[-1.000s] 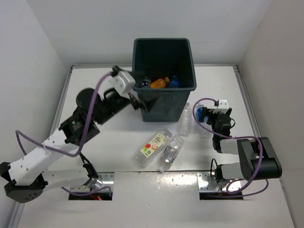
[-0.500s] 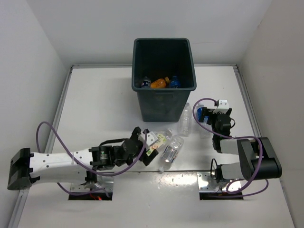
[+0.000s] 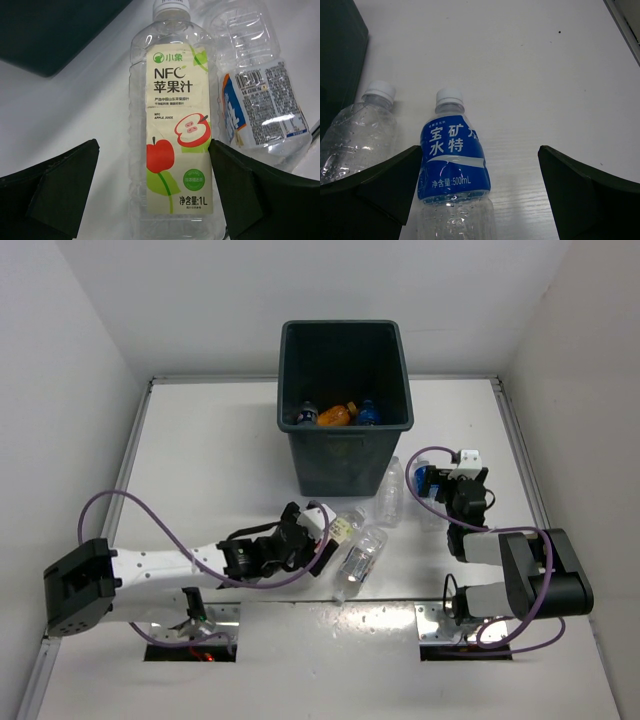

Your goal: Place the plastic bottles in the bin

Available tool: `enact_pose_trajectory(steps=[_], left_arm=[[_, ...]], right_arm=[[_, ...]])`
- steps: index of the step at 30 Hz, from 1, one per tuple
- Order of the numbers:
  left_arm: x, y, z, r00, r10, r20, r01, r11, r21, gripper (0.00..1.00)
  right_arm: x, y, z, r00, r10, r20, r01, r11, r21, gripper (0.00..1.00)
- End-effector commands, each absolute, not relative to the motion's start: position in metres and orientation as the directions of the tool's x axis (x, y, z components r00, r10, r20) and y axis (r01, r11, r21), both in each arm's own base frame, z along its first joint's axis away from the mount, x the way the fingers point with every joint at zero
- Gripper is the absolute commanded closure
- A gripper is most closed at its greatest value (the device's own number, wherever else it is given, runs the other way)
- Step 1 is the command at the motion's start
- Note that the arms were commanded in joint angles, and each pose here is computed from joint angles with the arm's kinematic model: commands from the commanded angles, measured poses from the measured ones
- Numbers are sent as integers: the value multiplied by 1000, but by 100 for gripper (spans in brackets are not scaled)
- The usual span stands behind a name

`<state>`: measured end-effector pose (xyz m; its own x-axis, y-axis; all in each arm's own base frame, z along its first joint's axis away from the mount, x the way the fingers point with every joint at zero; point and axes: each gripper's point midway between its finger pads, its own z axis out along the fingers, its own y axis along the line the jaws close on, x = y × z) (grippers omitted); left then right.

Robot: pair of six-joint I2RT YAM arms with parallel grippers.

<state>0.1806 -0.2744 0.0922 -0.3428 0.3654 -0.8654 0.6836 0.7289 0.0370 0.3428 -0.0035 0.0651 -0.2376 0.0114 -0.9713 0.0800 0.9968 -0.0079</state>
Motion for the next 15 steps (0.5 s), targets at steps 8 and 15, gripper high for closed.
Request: enact_pose_trajectory(steps=[8, 15], left_arm=[[194, -307, 117, -324, 297, -898, 729, 683, -37, 1], [197, -311, 140, -285, 262, -922, 736, 676, -36, 1]], right_arm=[[353, -4, 82, -179, 16, -984, 83, 997, 1, 0], [353, -4, 82, -179, 16, -984, 83, 997, 1, 0]])
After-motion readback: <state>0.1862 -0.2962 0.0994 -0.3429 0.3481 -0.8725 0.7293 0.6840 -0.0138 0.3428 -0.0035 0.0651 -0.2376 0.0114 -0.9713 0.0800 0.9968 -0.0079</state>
